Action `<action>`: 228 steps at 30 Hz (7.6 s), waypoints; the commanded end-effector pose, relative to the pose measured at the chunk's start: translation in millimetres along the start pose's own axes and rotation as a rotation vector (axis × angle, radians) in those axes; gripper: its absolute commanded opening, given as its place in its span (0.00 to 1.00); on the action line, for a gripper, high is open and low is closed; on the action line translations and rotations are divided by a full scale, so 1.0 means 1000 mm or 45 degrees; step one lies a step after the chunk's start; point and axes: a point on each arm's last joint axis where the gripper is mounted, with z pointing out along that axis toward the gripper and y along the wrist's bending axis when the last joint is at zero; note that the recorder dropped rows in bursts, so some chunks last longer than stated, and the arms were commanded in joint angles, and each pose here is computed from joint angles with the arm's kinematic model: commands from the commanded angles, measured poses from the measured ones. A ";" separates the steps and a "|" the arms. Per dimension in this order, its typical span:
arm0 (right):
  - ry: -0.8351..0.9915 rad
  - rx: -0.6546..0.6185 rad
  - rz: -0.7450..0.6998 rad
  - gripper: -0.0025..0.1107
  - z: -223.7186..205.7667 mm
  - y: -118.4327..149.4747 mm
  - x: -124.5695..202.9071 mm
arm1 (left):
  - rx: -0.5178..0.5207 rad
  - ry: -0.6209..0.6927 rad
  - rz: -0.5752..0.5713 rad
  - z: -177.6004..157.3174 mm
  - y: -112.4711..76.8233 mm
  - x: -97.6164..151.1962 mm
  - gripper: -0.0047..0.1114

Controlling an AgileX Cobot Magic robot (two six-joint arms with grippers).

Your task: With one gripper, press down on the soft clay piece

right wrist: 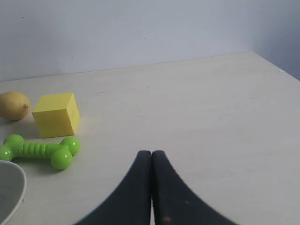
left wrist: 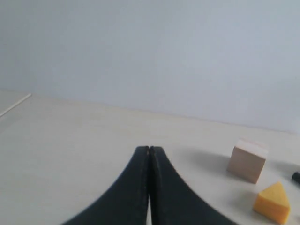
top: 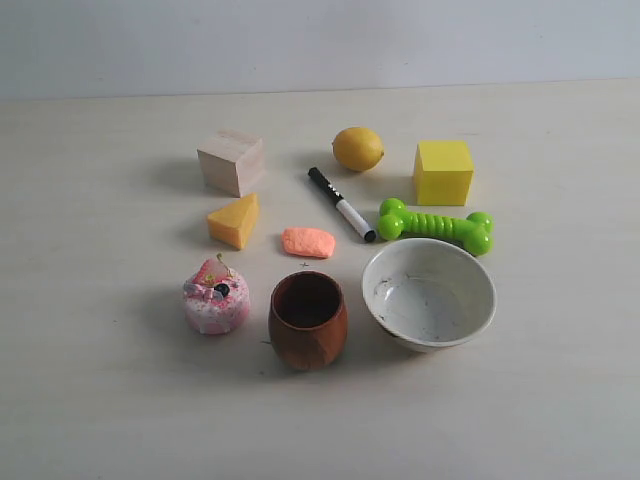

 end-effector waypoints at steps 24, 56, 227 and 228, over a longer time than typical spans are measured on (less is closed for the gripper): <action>-0.007 0.008 -0.004 0.02 0.000 0.000 0.001 | 0.033 -0.129 0.146 0.014 -0.019 -0.151 0.04; -0.007 0.008 -0.004 0.02 0.000 0.000 0.001 | 0.932 0.827 0.543 0.241 -0.216 -0.122 0.04; -0.007 0.008 -0.004 0.02 0.000 0.000 0.001 | 0.817 2.141 1.028 0.302 -0.297 0.207 0.04; -0.007 0.008 -0.004 0.02 0.000 0.000 0.001 | 0.816 2.145 1.028 0.302 -0.296 0.208 0.04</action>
